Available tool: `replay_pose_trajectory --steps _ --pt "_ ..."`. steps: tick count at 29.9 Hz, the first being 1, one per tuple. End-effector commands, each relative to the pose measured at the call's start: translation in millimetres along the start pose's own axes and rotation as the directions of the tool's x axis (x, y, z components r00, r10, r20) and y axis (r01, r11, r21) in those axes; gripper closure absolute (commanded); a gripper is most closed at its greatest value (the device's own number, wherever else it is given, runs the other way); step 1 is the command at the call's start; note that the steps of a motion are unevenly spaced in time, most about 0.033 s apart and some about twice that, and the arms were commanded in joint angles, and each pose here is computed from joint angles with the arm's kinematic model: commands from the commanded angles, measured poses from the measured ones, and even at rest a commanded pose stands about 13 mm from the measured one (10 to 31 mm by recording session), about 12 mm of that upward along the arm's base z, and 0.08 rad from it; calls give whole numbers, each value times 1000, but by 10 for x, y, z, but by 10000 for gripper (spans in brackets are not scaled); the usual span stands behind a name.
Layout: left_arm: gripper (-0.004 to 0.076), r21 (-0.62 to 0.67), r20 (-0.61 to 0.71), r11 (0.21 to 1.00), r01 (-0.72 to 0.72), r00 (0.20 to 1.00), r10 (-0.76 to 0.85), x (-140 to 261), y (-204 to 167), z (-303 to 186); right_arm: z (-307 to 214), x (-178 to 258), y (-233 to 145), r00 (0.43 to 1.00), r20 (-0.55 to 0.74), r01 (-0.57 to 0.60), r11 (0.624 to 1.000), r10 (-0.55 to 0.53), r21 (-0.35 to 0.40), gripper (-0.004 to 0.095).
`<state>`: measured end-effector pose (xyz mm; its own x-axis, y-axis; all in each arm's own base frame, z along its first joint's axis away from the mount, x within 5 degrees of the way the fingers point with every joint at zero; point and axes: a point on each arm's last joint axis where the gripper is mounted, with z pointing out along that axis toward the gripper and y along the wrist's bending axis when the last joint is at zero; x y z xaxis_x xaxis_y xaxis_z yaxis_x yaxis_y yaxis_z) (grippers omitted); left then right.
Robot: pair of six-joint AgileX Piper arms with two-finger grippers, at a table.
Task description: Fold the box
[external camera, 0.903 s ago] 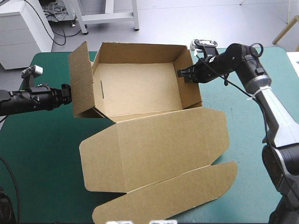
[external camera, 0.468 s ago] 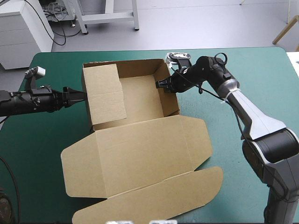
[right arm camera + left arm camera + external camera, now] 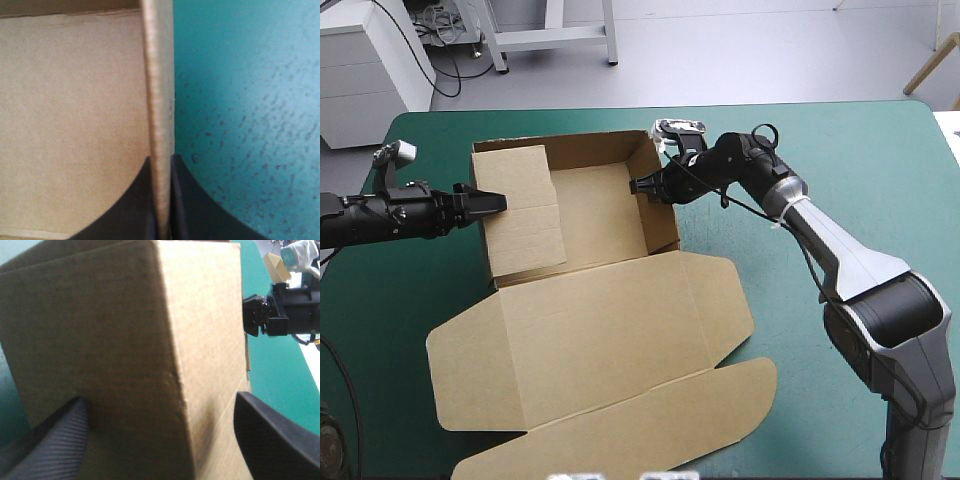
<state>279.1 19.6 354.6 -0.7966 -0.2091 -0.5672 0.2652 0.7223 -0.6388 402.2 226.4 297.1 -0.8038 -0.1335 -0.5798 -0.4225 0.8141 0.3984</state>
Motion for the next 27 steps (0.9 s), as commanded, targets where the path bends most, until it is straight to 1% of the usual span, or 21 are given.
replay_pose_trajectory --steps 1,4,6,9,13,16,22,27 --pt "193 92 -44 995 -32 998 36 24 -283 -24 -309 -180 256 988 149 -23 997 34 -75 927" --pt "205 25 -105 998 -54 993 56 77 -300 75 -287 -159 328 989 147 -6 997 18 -80 927" --pt "216 -56 -129 997 -57 990 50 98 -281 138 -277 -147 365 990 143 3 996 9 -85 927" --pt "233 -159 -159 987 -39 987 13 134 -271 213 -264 -130 402 990 139 19 997 -7 -81 927" --pt "235 -266 -176 963 -26 984 -22 172 -291 309 -238 -106 441 991 131 25 997 -16 -67 926" --pt "235 -321 -168 947 -19 985 -37 189 -328 376 -227 -92 477 992 127 28 997 -19 -71 926" --pt "236 -410 -161 912 -20 986 -51 213 -341 430 -224 -81 485 993 113 -24 997 33 -79 926" --pt "236 -437 -140 899 -2 988 -66 202 -319 421 -221 -50 487 996 78 -39 996 45 -81 926"
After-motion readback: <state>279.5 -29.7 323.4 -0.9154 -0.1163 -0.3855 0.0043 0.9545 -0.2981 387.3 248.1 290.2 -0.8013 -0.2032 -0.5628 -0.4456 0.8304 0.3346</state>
